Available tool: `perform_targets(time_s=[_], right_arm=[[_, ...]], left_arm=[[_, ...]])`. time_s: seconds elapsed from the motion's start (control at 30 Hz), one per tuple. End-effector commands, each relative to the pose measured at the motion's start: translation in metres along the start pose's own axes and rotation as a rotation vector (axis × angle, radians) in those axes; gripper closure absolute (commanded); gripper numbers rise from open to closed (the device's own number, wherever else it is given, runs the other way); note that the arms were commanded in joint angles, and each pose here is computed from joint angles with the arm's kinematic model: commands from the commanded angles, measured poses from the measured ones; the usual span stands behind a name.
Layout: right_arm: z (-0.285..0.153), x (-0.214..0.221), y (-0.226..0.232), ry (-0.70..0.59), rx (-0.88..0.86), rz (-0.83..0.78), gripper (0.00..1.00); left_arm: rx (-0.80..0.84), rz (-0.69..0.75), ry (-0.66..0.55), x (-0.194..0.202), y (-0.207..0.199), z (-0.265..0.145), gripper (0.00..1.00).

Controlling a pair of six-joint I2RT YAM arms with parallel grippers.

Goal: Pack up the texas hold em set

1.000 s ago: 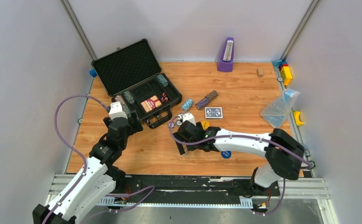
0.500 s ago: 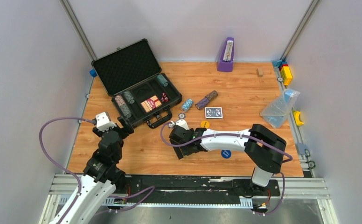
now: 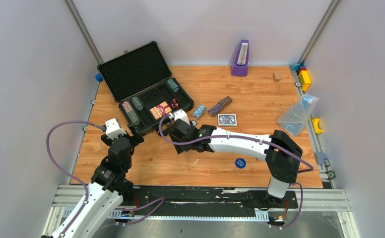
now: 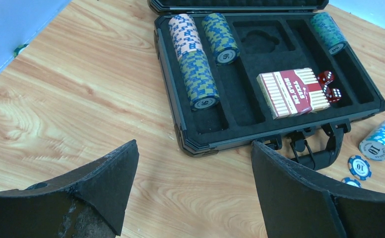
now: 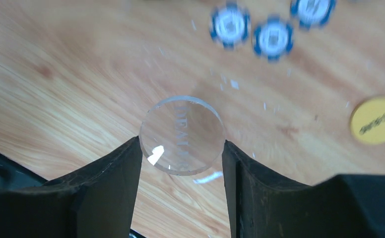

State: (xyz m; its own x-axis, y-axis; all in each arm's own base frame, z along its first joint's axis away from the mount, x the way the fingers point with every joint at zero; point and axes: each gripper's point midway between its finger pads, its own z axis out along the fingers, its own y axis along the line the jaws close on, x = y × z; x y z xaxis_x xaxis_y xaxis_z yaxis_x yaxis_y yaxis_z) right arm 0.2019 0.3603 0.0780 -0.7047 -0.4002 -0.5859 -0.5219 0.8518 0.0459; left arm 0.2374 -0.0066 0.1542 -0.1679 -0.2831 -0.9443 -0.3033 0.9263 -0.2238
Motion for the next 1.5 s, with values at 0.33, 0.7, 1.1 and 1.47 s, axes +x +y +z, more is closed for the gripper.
perform_targets(time_s=[0.33,0.7,1.1,1.47], right_arm=[[-0.129,-0.297,0.014,-0.891,0.052,0.063,0.76],[-0.118,-0.337,0.027,-1.066,0.019,0.057,0.82],[-0.016,-0.317,0.044,-0.849,-0.107,0.003,0.84],[0.052,-0.293,0.02,-0.629,-0.131,0.072,0.83]], left_arm=[[-0.027,-0.047,-0.047,-0.009,0.004,0.001,0.09],[-0.021,-0.053,-0.05,-0.01,0.003,0.001,0.1],[-0.022,-0.053,-0.049,-0.01,0.003,0.001,0.1],[-0.02,-0.054,-0.048,-0.009,0.002,0.002,0.1]])
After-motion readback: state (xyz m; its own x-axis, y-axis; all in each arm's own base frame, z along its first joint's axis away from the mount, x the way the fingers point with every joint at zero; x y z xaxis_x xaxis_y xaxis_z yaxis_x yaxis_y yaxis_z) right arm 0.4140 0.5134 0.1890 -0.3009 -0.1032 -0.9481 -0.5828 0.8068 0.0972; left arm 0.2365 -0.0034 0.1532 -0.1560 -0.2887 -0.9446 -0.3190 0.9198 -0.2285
